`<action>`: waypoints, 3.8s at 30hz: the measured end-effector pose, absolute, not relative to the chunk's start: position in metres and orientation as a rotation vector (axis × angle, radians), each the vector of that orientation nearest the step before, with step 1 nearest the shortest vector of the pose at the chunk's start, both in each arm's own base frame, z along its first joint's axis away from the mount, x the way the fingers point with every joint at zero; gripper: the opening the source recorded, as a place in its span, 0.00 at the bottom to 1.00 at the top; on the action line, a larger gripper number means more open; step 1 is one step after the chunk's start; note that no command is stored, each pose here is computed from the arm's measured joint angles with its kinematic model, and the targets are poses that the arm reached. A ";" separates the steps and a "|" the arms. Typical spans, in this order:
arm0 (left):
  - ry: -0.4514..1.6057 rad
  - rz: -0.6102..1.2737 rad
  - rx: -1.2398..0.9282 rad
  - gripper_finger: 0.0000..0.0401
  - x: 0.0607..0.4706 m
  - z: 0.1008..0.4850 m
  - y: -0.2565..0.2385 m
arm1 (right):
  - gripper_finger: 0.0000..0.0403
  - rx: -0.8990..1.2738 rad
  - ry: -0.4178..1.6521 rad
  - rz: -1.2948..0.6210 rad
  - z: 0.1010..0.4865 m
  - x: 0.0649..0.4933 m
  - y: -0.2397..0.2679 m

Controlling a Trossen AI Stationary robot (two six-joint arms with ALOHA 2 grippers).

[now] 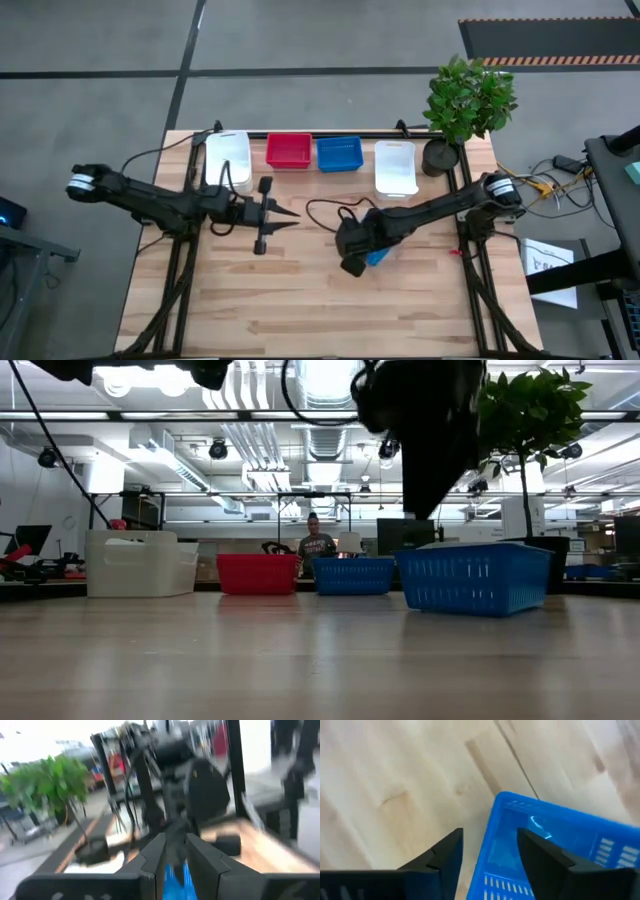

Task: Stack baskets by color
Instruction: Stack the bottom blue bin on the blue bins

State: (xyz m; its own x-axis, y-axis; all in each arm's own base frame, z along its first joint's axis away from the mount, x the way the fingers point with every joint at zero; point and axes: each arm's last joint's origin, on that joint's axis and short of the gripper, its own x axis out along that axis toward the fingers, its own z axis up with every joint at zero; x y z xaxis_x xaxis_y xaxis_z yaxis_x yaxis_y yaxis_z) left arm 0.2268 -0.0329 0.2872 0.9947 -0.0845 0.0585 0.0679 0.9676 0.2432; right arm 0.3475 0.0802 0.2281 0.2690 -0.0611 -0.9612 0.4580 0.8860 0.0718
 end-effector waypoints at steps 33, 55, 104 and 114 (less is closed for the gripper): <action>-0.328 -0.022 0.077 0.14 0.236 0.289 -0.033 | 0.42 -0.280 1.396 0.283 0.236 0.275 0.085; -0.569 -0.024 -0.011 0.14 0.228 0.310 -0.032 | 0.35 -0.470 1.424 0.262 0.220 0.280 0.088; -0.270 0.218 0.387 0.14 0.192 0.310 -0.018 | 0.02 -0.311 1.049 -0.040 0.288 0.326 0.049; -0.375 0.259 0.413 0.14 0.163 0.313 -0.014 | 0.02 -0.336 0.939 -0.196 0.314 0.341 -0.036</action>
